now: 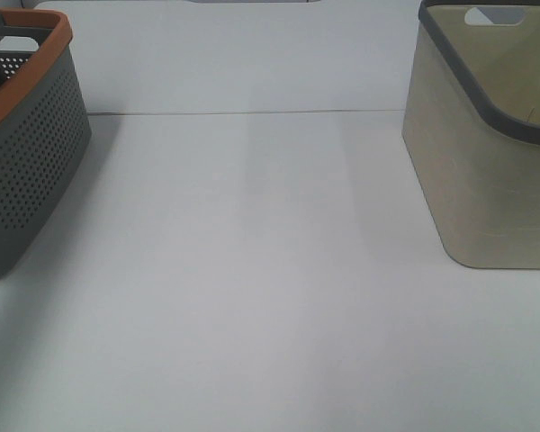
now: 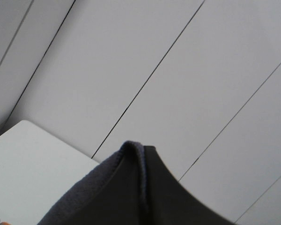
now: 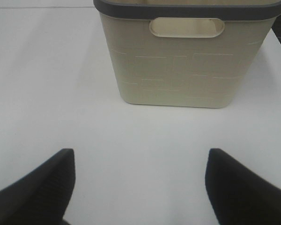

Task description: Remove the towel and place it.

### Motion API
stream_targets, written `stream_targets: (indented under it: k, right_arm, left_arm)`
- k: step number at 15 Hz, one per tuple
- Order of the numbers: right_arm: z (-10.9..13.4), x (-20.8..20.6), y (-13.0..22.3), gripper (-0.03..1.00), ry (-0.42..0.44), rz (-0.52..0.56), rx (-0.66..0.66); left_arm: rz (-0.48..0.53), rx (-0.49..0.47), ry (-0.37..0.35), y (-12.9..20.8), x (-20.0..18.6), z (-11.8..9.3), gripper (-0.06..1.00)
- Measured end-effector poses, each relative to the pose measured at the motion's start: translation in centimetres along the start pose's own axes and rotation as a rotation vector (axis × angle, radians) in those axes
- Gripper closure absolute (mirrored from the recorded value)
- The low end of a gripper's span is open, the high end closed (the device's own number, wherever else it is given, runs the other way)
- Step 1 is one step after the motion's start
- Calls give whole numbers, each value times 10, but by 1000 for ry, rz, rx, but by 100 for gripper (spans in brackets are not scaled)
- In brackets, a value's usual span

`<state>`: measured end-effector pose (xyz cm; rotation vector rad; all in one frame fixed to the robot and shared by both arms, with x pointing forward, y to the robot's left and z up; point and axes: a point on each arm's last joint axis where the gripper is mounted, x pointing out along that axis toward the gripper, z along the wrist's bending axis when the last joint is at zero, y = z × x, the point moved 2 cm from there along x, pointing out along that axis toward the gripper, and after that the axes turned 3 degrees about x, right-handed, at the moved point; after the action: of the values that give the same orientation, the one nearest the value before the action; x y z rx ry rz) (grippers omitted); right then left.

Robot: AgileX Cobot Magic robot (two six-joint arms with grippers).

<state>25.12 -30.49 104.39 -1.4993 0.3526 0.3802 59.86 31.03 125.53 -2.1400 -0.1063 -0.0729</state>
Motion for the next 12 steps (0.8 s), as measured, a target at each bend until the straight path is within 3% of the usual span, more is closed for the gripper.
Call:
stream_targets:
  k: [3, 8, 12]
  right_arm:
    - [0, 0, 0, 21, 0, 0, 0]
    - [0, 0, 0, 21, -1, -1, 0]
    - [3, -5, -14, 21, -33, -112, 12]
  left_arm:
    - [-48, -12, 60, -16, -8, -18, 94]
    - [-109, -31, 268, -37, -26, -86, 94]
    - [-101, -53, 356, -35, -37, -114, 94]
